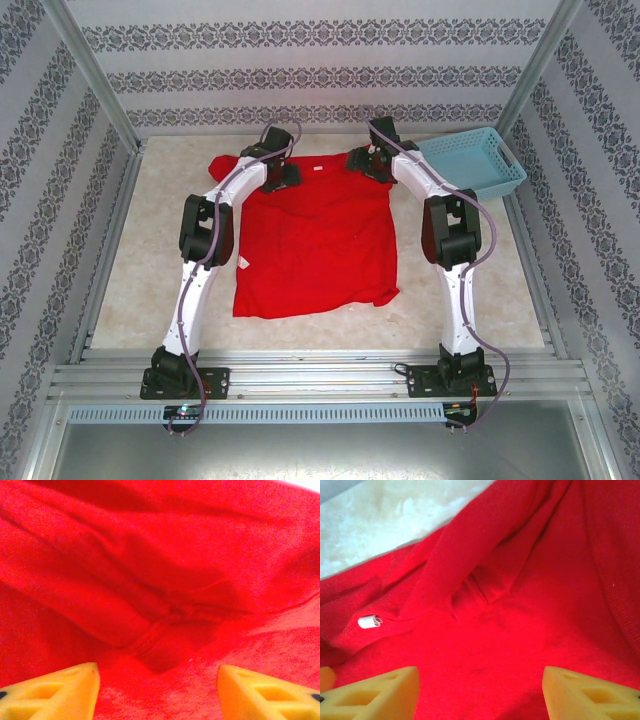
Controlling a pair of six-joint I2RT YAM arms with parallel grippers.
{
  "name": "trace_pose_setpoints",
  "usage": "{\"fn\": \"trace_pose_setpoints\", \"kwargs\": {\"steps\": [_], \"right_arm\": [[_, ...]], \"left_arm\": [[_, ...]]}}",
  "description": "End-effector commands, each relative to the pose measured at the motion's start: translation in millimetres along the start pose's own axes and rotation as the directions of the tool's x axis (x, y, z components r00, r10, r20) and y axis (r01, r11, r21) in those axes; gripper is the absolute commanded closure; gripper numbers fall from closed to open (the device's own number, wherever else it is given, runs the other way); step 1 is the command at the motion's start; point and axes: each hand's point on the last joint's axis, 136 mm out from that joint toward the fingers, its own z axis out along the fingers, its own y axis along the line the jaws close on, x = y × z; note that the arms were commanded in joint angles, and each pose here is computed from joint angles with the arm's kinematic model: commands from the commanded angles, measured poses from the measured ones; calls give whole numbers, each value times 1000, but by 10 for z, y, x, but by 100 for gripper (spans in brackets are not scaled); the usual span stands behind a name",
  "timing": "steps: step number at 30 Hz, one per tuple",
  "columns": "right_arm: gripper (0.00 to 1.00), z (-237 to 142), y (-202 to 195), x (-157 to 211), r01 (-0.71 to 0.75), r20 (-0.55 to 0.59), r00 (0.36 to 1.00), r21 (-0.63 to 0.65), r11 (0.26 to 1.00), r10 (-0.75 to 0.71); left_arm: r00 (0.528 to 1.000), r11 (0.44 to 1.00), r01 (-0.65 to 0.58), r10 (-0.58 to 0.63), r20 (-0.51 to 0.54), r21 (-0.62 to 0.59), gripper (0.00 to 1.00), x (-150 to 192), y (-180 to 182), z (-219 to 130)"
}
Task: Fold the inside-out t-shirt
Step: Flatten out the T-shirt at the center of the table.
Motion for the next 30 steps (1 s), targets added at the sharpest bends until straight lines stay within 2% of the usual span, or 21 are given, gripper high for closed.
{"fn": "trace_pose_setpoints", "kwargs": {"steps": [1, 9, 18, 27, 30], "right_arm": [[34, -117, 98, -45, -12, 22, 1000, -46, 999, 13], [34, 2, -71, 265, -21, -33, 999, -26, 999, 20], [33, -68, -208, 476, -8, -50, 999, -3, 1000, 8], [33, -48, -248, 793, 22, -103, 995, 14, 1000, -20], [34, -112, -272, 840, 32, -101, 994, 25, 999, -30]], "left_arm": [[999, 1000, 15, -15, 30, -5, 43, -104, -4, 79], [990, 993, 54, -66, 123, 102, 64, -485, -49, 208], [968, 970, 79, -129, 214, 228, 98, -951, -122, 139], [902, 918, 130, -267, 340, 376, 100, -1516, -127, -154], [875, 915, 125, -284, 392, 384, 100, -1658, -87, -183]]}}
